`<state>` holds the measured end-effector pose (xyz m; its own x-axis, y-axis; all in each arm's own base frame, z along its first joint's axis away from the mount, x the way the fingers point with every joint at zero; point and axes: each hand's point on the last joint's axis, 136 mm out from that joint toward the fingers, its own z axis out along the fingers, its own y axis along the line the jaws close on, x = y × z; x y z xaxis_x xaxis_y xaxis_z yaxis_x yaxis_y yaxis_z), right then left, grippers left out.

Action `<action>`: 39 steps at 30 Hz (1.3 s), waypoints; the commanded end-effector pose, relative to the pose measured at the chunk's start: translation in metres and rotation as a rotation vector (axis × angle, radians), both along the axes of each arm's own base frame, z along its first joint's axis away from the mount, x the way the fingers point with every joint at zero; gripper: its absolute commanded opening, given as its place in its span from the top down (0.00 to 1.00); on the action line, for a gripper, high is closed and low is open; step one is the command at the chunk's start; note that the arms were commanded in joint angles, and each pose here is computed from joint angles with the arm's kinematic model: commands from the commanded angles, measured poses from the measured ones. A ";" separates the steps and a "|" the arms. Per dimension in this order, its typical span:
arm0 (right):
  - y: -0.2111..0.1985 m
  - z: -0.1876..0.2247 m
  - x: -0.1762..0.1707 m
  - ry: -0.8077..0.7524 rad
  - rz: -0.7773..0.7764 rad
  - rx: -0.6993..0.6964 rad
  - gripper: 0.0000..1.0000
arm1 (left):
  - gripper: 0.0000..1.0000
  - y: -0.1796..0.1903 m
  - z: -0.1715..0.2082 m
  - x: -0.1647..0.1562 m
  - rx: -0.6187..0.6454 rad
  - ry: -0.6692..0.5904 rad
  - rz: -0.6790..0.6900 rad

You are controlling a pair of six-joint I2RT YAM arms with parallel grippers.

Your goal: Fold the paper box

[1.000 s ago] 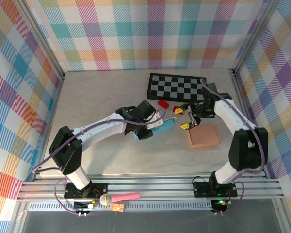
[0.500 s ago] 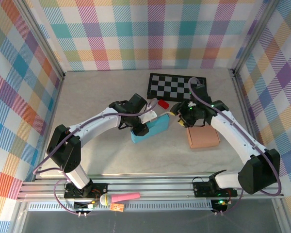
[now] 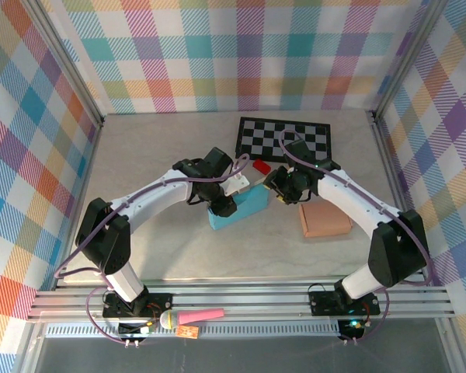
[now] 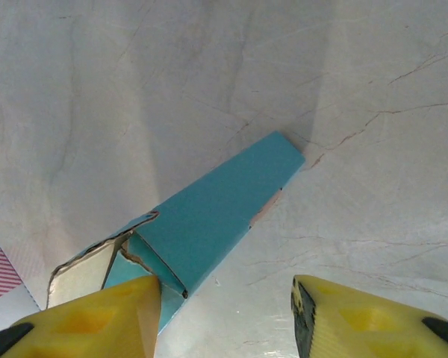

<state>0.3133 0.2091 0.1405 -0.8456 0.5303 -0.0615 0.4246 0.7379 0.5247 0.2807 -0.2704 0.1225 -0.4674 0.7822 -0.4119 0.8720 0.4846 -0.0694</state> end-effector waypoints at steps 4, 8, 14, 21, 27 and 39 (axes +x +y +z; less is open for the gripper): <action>-0.006 -0.021 -0.014 0.078 0.004 -0.084 0.57 | 0.60 0.000 0.001 0.003 0.010 0.013 0.005; -0.011 -0.025 -0.021 0.113 0.002 -0.114 0.60 | 0.60 0.001 0.002 0.005 0.012 0.000 0.012; -0.004 0.028 -0.001 -0.068 0.081 -0.097 0.56 | 0.69 0.002 0.006 0.002 0.003 -0.009 -0.008; 0.002 0.083 0.013 -0.371 0.417 -0.085 0.50 | 0.71 0.004 0.011 -0.018 -0.028 0.024 -0.098; -0.001 0.081 -0.005 -0.538 0.777 -0.160 0.51 | 0.71 0.012 0.013 -0.033 -0.011 0.040 -0.165; 0.010 0.052 -0.028 -0.547 1.105 -0.123 0.56 | 0.70 0.025 0.009 -0.045 0.014 0.025 -0.204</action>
